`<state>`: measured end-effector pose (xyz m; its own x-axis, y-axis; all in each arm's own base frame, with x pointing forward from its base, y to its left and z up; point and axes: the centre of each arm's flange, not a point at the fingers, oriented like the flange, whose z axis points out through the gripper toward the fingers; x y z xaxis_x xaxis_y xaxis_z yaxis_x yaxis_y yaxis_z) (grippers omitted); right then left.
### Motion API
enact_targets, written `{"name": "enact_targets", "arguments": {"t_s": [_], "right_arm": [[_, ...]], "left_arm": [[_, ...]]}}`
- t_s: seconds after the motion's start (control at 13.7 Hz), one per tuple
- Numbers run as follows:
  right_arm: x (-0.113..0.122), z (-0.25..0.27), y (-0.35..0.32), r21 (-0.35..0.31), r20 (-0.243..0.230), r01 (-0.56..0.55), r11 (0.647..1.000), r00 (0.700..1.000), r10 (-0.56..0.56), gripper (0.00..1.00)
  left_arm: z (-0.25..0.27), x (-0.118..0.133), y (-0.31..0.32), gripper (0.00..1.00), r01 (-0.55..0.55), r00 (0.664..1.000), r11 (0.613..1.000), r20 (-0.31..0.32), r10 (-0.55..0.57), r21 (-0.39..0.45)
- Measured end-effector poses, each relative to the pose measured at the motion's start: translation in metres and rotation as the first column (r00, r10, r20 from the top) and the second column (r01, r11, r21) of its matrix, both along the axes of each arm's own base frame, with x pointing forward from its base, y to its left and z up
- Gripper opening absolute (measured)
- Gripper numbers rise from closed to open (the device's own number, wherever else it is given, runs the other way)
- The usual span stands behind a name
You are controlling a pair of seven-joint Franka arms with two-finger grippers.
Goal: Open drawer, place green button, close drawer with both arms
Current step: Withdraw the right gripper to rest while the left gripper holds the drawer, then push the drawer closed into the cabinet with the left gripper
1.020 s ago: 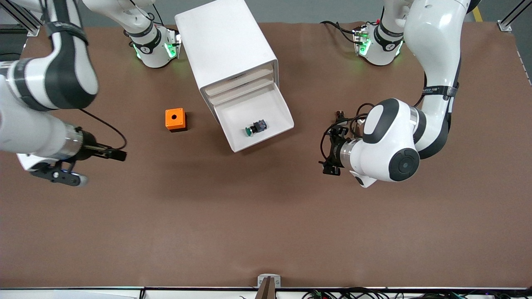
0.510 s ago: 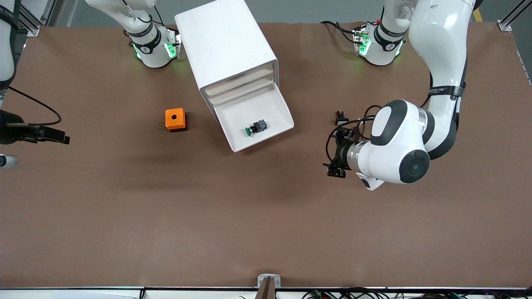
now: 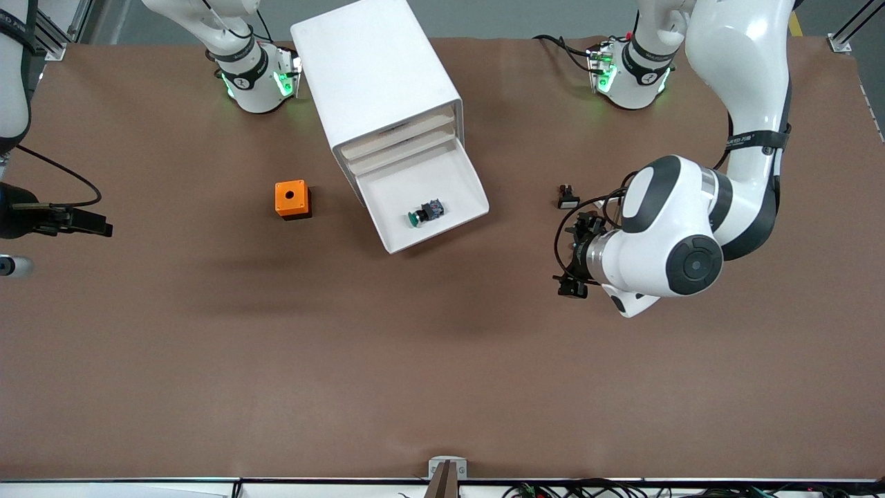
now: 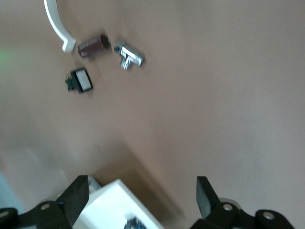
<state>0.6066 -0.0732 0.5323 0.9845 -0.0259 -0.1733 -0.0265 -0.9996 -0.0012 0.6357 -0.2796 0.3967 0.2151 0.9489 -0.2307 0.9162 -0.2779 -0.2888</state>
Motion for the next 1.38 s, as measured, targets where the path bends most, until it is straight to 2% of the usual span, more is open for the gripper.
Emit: {"name": "enact_targets", "arguments": {"t_s": [0.22,0.36,0.44,0.66,0.8,0.87,1.02,1.38], "right_arm": [[0.000,0.001,0.000,-0.001,0.003,-0.001,1.000,1.000,0.001,1.00],[0.001,0.003,0.002,-0.005,0.008,0.008,1.000,1.000,-0.008,1.00],[0.002,0.009,0.002,-0.009,0.019,0.022,1.000,1.000,-0.022,1.00],[-0.001,0.047,0.003,-0.016,0.048,0.042,0.999,0.998,-0.041,1.00],[-0.006,0.068,0.002,-0.017,0.055,0.047,0.999,0.997,-0.046,1.00],[-0.012,0.074,0.002,-0.015,0.036,0.048,0.999,0.998,-0.048,1.00],[-0.022,0.087,0.006,-0.029,0.016,0.043,0.999,0.999,-0.043,1.00],[-0.035,0.111,0.025,-0.039,0.047,0.023,0.999,0.999,-0.021,1.00]], "left_arm": [[0.009,0.006,0.000,1.00,0.077,0.993,0.997,0.085,-0.078,0.014],[0.021,0.008,0.003,1.00,0.224,0.963,0.975,0.149,-0.223,0.006],[0.025,0.009,0.001,1.00,0.322,0.930,0.947,0.190,-0.314,-0.012],[0.012,0.002,-0.042,1.00,0.592,0.774,0.805,0.306,-0.554,-0.040],[-0.020,-0.016,-0.102,1.00,0.677,0.693,0.735,0.360,-0.625,-0.027],[-0.041,-0.029,-0.134,1.00,0.709,0.656,0.705,0.376,-0.654,-0.011],[-0.087,-0.053,-0.173,1.00,0.753,0.615,0.658,0.362,-0.701,-0.003],[-0.162,-0.107,-0.233,1.00,0.821,0.533,0.571,0.365,-0.763,-0.005]]}}
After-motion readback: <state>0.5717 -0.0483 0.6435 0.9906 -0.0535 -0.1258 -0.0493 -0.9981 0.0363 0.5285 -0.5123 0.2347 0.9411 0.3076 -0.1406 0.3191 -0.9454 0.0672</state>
